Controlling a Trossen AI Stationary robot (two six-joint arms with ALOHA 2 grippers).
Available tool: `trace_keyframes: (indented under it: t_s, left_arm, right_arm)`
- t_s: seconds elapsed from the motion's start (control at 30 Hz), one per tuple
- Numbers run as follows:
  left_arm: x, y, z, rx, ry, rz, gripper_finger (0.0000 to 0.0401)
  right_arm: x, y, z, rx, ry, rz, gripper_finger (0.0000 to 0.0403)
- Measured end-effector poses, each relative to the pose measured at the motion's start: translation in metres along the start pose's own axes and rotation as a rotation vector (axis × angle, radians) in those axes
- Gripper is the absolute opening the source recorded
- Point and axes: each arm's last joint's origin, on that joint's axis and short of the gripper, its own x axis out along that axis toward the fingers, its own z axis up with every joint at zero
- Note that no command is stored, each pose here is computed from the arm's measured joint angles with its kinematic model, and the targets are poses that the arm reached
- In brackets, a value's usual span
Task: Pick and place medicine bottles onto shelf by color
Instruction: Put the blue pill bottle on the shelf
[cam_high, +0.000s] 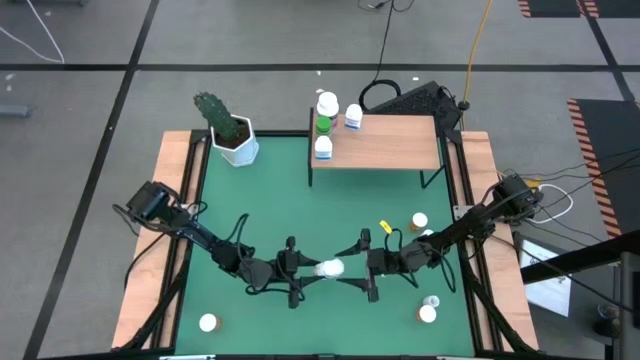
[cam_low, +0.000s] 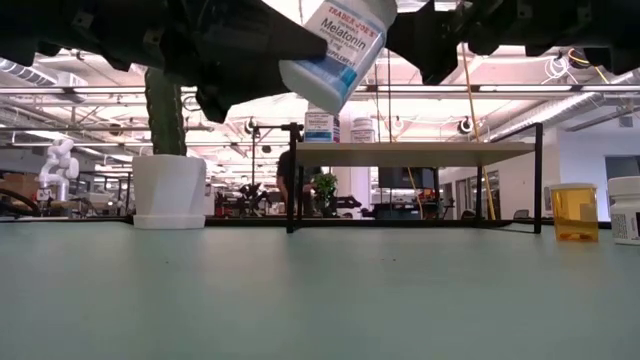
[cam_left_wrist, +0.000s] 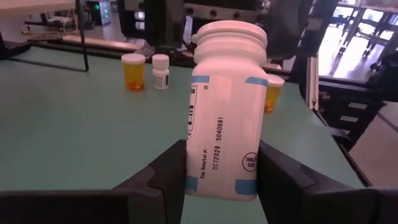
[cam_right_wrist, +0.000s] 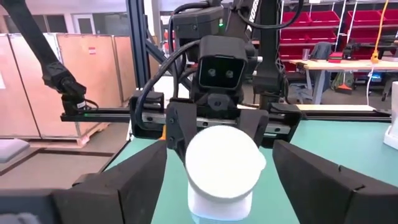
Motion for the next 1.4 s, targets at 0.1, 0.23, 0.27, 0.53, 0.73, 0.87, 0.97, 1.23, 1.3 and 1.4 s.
trace_keyframes:
  t_s: [0.1, 0.23, 0.27, 0.53, 0.73, 0.87, 0.97, 1.23, 1.3, 1.4]
  left_arm:
    - [0.0, -0.001, 0.002, 0.005, -0.016, -0.005, 0.0159]
    - [0.0, -0.001, 0.002, 0.017, -0.019, -0.007, 0.0159]
    - [0.0, -0.001, 0.003, 0.015, -0.024, -0.008, 0.0159]
    - [0.001, 0.001, 0.003, 0.009, -0.025, -0.005, 0.0159]
    - [0.001, 0.001, 0.003, -0.006, -0.024, 0.001, 0.0163]
    - [0.001, 0.002, 0.002, -0.016, -0.012, 0.005, 0.0192]
    - [0.002, 0.004, -0.003, -0.024, 0.031, 0.025, 0.0226]
    - [0.009, 0.024, -0.011, -0.046, 0.133, 0.112, 0.0307]
    - [0.01, 0.027, -0.012, -0.063, 0.153, 0.1, 0.0318]
    - [0.013, 0.031, -0.012, -0.058, 0.173, 0.067, 0.0324]
  right_arm:
    - [0.0, 0.0, 0.0, 0.0, 0.0, 0.0, 0.027]
    - [0.0, 0.001, 0.0, 0.001, 0.001, 0.027, 0.0244]
    - [0.0, 0.001, 0.0, 0.001, 0.0, 0.027, 0.0238]
    - [0.001, 0.0, 0.0, 0.005, 0.001, 0.03, 0.0183]
    - [0.003, -0.007, 0.0, 0.034, 0.002, 0.031, 0.0159]
    - [0.004, -0.009, 0.002, 0.022, 0.008, 0.044, 0.016]
    - [0.001, -0.014, 0.008, 0.001, 0.047, 0.032, 0.0158]
    - [-0.019, -0.055, 0.049, -0.092, 0.159, -0.079, 0.0157]
    - [-0.028, -0.072, 0.061, -0.095, 0.183, -0.102, 0.0157]
    - [-0.039, -0.103, 0.078, -0.055, 0.242, -0.141, 0.0157]
